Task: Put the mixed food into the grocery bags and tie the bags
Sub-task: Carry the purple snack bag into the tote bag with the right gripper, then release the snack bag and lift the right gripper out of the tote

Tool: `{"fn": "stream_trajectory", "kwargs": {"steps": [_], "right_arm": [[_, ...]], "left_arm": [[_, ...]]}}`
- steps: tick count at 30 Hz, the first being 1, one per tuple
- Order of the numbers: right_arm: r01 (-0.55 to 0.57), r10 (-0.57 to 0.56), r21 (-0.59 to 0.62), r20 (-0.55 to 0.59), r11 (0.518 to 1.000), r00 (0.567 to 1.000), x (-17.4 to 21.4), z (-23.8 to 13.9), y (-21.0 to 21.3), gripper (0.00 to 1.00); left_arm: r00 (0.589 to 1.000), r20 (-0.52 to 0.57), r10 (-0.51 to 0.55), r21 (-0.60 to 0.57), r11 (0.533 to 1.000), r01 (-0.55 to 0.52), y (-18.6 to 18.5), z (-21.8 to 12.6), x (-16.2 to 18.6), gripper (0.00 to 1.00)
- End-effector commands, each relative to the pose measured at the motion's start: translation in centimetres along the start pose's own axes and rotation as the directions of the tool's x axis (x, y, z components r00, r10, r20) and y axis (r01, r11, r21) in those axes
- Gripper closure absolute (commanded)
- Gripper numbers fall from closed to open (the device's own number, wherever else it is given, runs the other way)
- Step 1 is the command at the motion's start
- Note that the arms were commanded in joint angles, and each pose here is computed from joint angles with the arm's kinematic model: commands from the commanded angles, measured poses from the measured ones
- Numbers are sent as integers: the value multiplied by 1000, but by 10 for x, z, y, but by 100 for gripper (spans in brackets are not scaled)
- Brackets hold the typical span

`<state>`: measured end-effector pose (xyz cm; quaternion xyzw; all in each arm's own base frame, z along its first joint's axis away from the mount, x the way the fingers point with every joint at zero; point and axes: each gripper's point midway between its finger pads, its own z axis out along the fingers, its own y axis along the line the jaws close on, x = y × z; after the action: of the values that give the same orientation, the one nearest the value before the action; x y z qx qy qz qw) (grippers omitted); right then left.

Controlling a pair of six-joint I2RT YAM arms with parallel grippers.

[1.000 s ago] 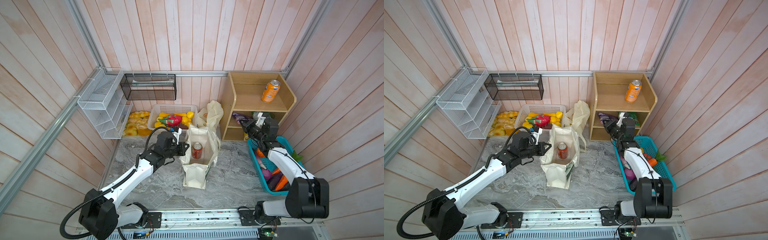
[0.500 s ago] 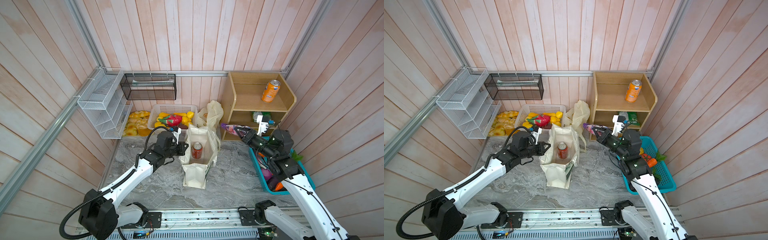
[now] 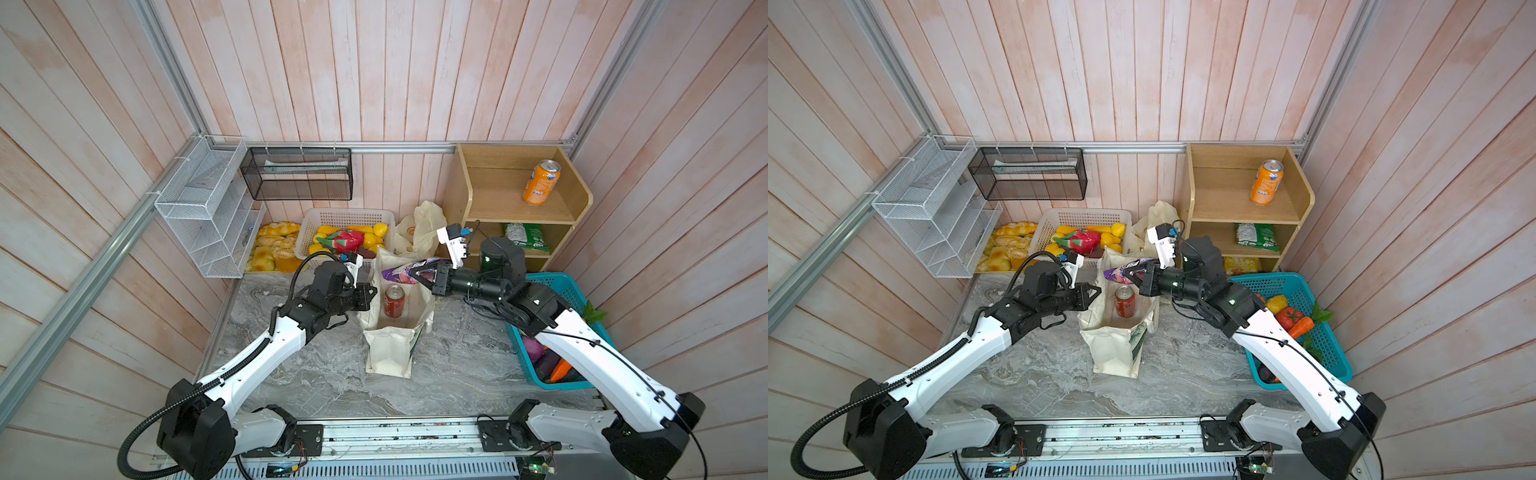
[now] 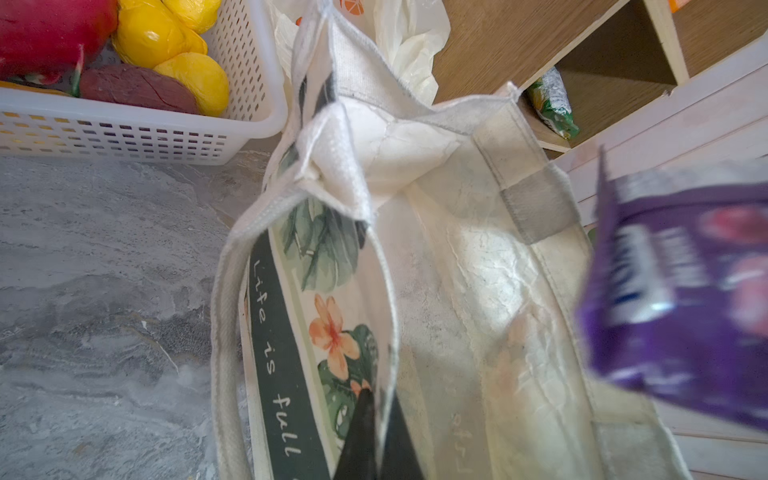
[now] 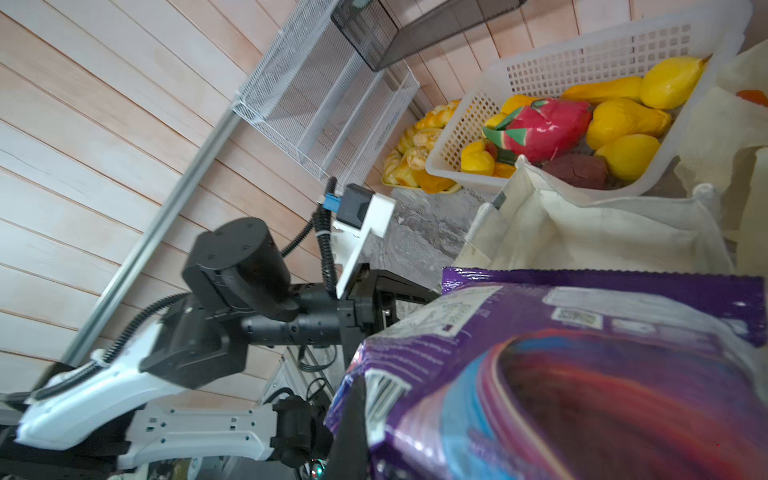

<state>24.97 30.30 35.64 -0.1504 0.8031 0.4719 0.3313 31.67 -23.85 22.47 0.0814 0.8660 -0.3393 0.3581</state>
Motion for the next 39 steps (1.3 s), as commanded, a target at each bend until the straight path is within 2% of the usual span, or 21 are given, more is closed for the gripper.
{"fn": "stream_trajectory", "kwargs": {"steps": [1,11,16,26,27,29,30,31,34,39], "right_arm": [[125,-121,41,-95,991,988,15,6,-3,100],[206,-145,123,-384,971,912,85,48,-57,100],[238,-150,115,-503,965,851,115,70,-76,100],[181,-76,89,-667,980,741,176,114,-120,100],[175,-67,94,-674,980,736,180,116,-124,90],[170,-62,94,-679,981,731,184,116,-126,61],[175,-64,98,-675,980,735,183,115,-125,50],[179,-69,98,-667,979,742,179,113,-123,45],[200,-100,92,-625,976,774,159,104,-109,35],[263,-180,86,-528,961,830,109,75,-70,32]], "left_arm": [[999,24,34,2,999,-34,-6,-5,-10,100],[999,21,41,0,999,-41,-6,-2,-11,100],[999,20,38,6,999,-39,-7,-2,-12,100],[999,17,29,7,1000,-29,-7,-1,-11,100],[999,20,29,9,1000,-29,-8,-2,-12,100],[999,19,29,8,1000,-29,-8,-3,-12,100],[999,20,29,8,1000,-29,-8,-3,-12,100],[999,21,29,9,1000,-29,-9,-4,-13,100],[999,21,30,5,1000,-30,-8,-5,-12,100],[999,17,33,-4,999,-33,-5,-5,-10,100]]}}
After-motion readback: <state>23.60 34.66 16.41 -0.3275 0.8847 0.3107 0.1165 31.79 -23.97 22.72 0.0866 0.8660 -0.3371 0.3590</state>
